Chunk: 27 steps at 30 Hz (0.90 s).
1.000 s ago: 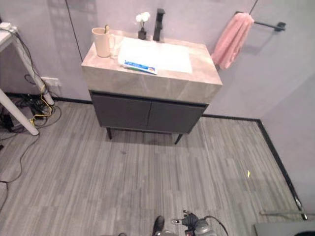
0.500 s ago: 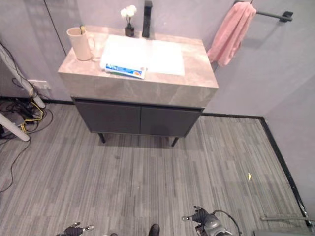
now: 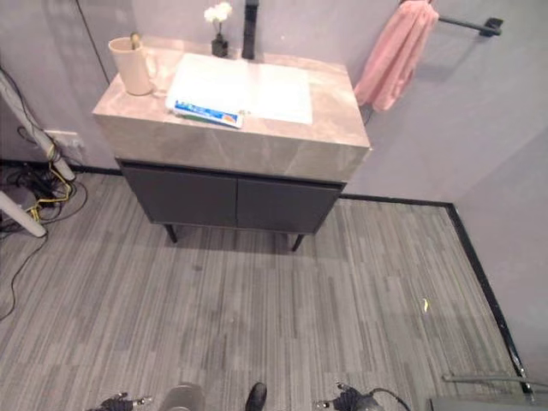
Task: Put brush and paste in cup on sink, flatten towel.
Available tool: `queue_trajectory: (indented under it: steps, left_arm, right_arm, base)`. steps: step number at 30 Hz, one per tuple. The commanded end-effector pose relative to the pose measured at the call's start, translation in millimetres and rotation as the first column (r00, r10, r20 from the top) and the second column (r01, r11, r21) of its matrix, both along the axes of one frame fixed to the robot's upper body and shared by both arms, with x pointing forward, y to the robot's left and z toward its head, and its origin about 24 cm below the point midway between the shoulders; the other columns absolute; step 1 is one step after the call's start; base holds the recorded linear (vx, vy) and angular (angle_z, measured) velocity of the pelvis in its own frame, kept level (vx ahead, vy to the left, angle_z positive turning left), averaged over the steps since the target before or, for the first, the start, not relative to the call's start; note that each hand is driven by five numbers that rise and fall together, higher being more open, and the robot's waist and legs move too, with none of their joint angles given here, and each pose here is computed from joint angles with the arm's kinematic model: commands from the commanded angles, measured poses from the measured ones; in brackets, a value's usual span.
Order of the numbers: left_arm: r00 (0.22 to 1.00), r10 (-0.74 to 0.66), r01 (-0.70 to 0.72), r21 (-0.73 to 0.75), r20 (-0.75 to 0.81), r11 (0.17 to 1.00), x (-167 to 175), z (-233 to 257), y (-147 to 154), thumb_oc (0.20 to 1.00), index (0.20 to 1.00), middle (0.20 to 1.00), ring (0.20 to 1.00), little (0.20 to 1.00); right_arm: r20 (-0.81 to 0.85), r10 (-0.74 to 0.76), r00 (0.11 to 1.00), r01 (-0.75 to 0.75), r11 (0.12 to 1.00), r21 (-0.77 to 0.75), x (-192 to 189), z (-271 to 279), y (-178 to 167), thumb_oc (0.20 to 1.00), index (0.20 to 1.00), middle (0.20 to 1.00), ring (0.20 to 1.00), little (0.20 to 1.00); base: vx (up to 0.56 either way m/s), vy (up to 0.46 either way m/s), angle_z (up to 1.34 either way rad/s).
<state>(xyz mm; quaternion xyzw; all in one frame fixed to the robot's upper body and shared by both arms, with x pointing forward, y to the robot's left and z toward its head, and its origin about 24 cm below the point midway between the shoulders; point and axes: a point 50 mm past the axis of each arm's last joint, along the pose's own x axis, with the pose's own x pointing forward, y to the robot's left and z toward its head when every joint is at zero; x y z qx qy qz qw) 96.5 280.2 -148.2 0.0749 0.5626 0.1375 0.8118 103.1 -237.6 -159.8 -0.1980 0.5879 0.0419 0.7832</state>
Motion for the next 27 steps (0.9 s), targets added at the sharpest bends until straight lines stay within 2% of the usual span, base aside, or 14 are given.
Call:
queue_trajectory:
  steps: [1,4,10,11,12,15,19,23,27]
  left_arm:
    - [0.999,0.005,-0.004,0.026,-0.032,1.0,-7,0,5,1.0,1.0,1.0,1.0,1.0]
    - [0.999,-0.02,0.021,0.032,-0.046,0.999,-9,0,5,1.0,1.0,1.0,1.0,1.0]
    - [0.995,0.046,-0.04,0.062,-0.093,0.997,-35,1,21,1.0,1.0,1.0,1.0,1.0]
    - [0.994,0.065,-0.06,0.064,-0.084,0.996,-37,1,22,1.0,1.0,1.0,1.0,1.0]
    - [0.994,0.064,-0.058,0.068,-0.084,0.996,-38,2,22,1.0,1.0,1.0,1.0,1.0]
    - [0.994,0.054,-0.048,0.064,-0.095,0.997,-42,0,20,1.0,1.0,1.0,1.0,1.0]
    - [0.994,0.009,0.0,0.078,-0.11,0.997,-46,2,26,1.0,1.0,1.0,1.0,1.0]
    - [0.992,-0.002,0.01,0.058,-0.128,0.998,-53,-1,20,1.0,1.0,1.0,1.0,1.0]
    - [0.99,-0.031,0.039,0.054,-0.138,0.998,-53,-1,19,1.0,1.0,1.0,1.0,1.0]
  right_arm:
    - [0.054,-0.099,0.994,0.101,0.994,-0.042,9,8,-21,1.0,1.0,1.0,1.0,1.0]
    - [0.065,-0.09,0.994,0.093,0.995,-0.043,12,8,-19,1.0,1.0,1.0,1.0,1.0]
    - [0.098,-0.03,0.995,0.03,1.0,0.009,28,8,2,1.0,1.0,1.0,1.0,1.0]
    - [0.119,-0.048,0.992,0.047,0.999,0.013,33,9,2,1.0,1.0,1.0,1.0,1.0]
    - [0.155,-0.136,0.978,0.131,0.99,0.042,38,11,1,1.0,1.0,1.0,1.0,1.0]
    - [0.163,-0.155,0.974,0.146,0.987,0.068,41,11,6,1.0,1.0,1.0,1.0,1.0]
    - [0.193,-0.029,0.981,0.015,0.997,0.077,53,14,19,1.0,1.0,1.0,1.0,1.0]
    - [0.235,-0.015,0.972,-0.011,0.994,0.108,64,17,30,1.0,1.0,1.0,1.0,1.0]
    - [0.276,0.061,0.959,-0.096,0.989,0.117,77,22,39,1.0,1.0,1.0,1.0,1.0]
  base:
    - [0.14,0.242,0.42]
    - [0.2,0.183,0.19]
    - [0.29,0.244,-0.24]
    - [0.45,0.547,-0.76]
    - [0.33,0.45,-0.16]
    - [0.24,0.376,-0.01]
    - [0.28,0.443,0.0]
    - [0.17,0.367,0.06]
    - [0.09,0.049,-0.51]
